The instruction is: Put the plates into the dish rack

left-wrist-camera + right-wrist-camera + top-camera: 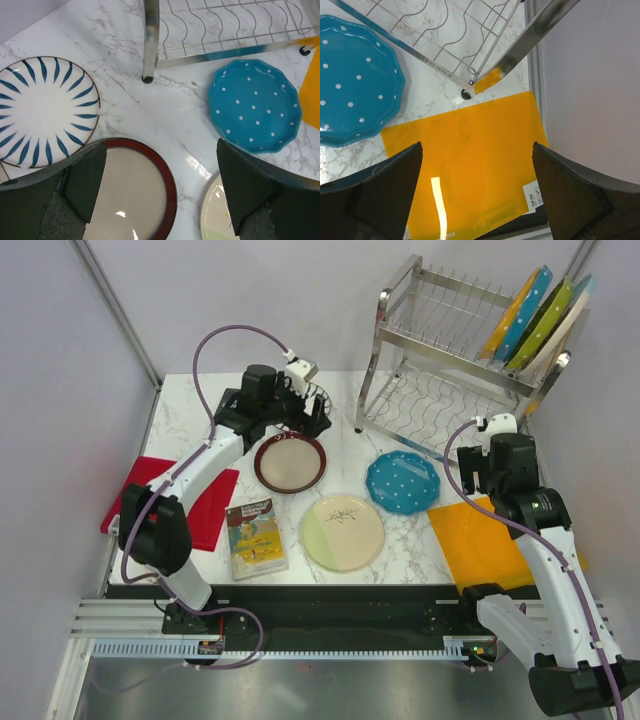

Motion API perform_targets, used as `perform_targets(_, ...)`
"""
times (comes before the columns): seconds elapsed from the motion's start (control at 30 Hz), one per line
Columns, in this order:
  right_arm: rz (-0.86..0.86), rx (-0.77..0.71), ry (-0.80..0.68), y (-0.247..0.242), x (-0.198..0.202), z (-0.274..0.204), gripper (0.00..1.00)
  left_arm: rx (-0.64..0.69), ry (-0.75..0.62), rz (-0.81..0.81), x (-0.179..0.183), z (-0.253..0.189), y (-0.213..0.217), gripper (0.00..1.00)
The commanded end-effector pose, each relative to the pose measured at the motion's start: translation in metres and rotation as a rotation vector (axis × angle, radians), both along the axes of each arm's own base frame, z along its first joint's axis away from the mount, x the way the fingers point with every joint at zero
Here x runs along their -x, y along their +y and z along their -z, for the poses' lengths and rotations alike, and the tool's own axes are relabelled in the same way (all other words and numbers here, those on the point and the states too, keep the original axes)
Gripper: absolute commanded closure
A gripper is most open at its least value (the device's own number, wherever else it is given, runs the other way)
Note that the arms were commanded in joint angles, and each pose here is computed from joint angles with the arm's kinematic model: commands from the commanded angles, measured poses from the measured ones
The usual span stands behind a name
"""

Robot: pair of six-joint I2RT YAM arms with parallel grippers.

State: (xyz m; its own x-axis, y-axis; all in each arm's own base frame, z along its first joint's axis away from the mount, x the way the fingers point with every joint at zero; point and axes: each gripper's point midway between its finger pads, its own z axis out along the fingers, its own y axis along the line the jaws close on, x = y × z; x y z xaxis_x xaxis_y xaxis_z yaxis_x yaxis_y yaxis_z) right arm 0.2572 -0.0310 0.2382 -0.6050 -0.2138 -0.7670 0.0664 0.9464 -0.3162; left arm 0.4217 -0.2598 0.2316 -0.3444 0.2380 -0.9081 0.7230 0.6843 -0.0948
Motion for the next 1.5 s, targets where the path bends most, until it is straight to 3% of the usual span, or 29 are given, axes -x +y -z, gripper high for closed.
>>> perform_targets(0.0,0.037,0.022,-0.035,-0.007,-0.001,-0.011,0.02,-0.006,-0.063,-0.02,-0.024,-0.004,-0.019,0.04)
perform_targets(0.2,-0.153,0.043,-0.285,0.012,-0.012,-0.062,0.02,-0.015,-0.12,-0.04,-0.05,0.011,-0.046,0.09)
perform_targets(0.23,-0.232,0.01,-0.339,0.027,-0.015,-0.068,0.02,-0.02,-0.146,-0.035,-0.057,0.014,-0.053,0.11)
perform_targets(0.33,-0.246,-0.098,-0.406,0.04,-0.01,-0.077,0.04,-0.016,-0.247,-0.027,-0.071,0.011,-0.076,0.14)
perform_targets(0.43,-0.123,-0.184,-0.355,0.032,-0.011,-0.065,0.06,0.009,-0.301,-0.034,-0.083,0.005,-0.09,0.2)
perform_targets(0.7,0.011,-0.198,-0.348,0.012,-0.012,-0.058,0.07,0.06,-0.41,-0.021,-0.121,-0.007,-0.12,0.3)
perform_targets(0.97,0.196,-0.195,-0.358,-0.021,-0.009,-0.063,0.09,0.098,-0.427,0.004,-0.146,0.004,-0.143,0.44)
perform_targets(1.17,0.328,-0.178,-0.357,-0.046,-0.01,-0.064,0.1,0.119,-0.426,0.033,-0.145,0.012,-0.157,0.65)
perform_targets(1.3,0.368,-0.182,-0.32,-0.051,-0.022,-0.052,0.12,0.121,-0.423,0.028,-0.145,0.014,-0.16,0.85)
perform_targets(1.47,0.396,-0.178,-0.32,-0.058,-0.034,-0.049,0.16,0.127,-0.437,0.018,-0.149,0.013,-0.161,0.98)
